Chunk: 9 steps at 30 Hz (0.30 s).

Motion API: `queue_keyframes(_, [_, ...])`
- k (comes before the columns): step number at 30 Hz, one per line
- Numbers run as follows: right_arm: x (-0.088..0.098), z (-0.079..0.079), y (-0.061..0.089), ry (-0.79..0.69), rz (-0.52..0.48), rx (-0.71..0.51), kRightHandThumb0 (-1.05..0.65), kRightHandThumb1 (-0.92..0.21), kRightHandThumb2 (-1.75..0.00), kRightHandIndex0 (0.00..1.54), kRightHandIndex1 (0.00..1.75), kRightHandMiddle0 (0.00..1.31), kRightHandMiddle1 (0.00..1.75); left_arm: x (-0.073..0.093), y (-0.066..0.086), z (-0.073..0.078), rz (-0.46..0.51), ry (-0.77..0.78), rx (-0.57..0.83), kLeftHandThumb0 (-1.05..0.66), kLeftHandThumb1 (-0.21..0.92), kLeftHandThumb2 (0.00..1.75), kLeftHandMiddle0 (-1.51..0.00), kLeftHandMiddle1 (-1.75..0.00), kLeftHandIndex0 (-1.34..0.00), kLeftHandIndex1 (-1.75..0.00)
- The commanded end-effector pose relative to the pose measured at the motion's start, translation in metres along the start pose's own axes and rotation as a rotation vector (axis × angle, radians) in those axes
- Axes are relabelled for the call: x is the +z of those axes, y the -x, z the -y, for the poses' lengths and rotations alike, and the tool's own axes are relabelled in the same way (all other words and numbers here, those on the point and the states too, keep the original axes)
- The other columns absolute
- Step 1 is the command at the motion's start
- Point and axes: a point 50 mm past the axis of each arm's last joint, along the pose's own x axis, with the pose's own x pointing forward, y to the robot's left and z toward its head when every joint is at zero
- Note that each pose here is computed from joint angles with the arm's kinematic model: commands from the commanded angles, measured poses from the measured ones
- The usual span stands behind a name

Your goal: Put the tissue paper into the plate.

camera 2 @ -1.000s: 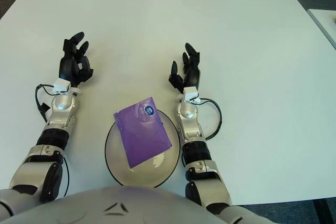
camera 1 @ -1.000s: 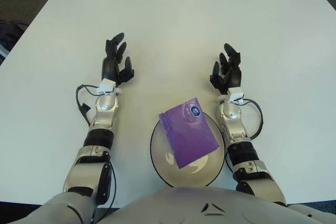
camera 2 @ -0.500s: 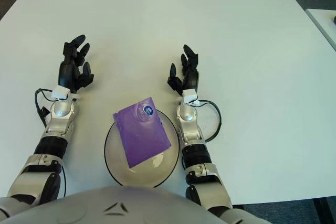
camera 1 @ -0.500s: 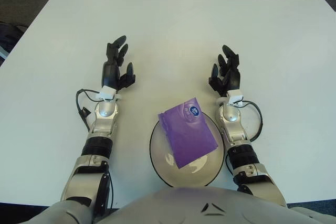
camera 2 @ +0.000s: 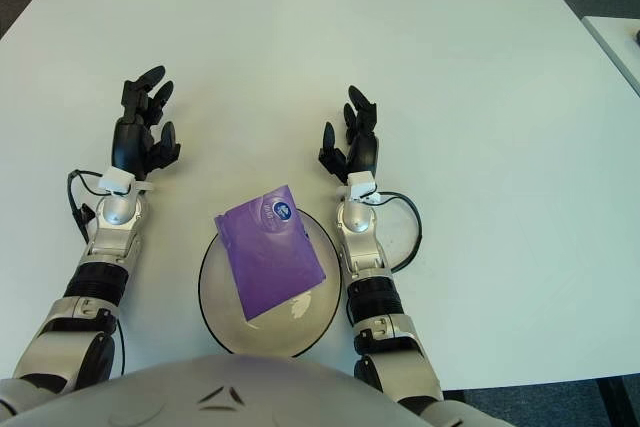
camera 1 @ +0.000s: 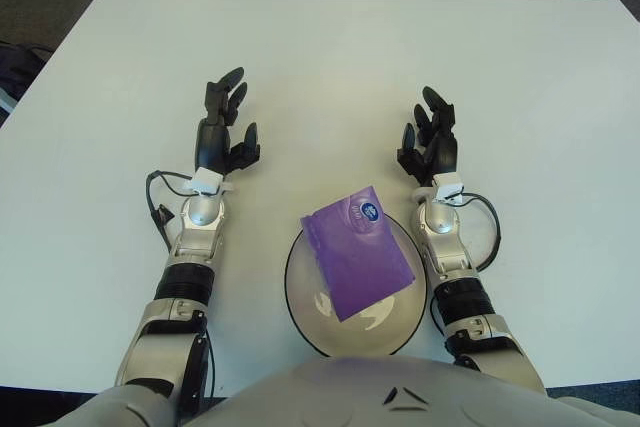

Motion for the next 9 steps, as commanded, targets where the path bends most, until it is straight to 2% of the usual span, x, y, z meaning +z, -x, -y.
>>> queue_keyframes(1, [-0.0580,0.0210,0.0489,0.069,-0.325,-0.045,-0.68,-0.92,-0.71,0.30,0.00,0.00,0.53,-0.0440,0.0850,0.0151,-0.320,0.004,-0.028,-0.66,0.92,0.73,-0.35,-0.23,0.00,-0.84])
queue_keyframes(4, [-0.0576,0.0217,0.0490,0.070,-0.321,-0.044,-0.67,-0.92,-0.71,0.30,0.00,0.00,0.53,-0.0446,0.0876,0.0157,-0.327,0.001,-0.025,-0.67,0.92,0.73,-0.36,-0.25,0.00,-0.86])
queue_keyframes(9, [-0.0567,0.0230,0.0493,0.070,-0.316,-0.043,-0.67,-0.92,-0.70,0.30,0.00,0.00,0.52,-0.0450,0.0901,0.0169,-0.336,0.005,-0.019,-0.65,0.92,0.73,-0.34,-0.38,0.00,-0.89])
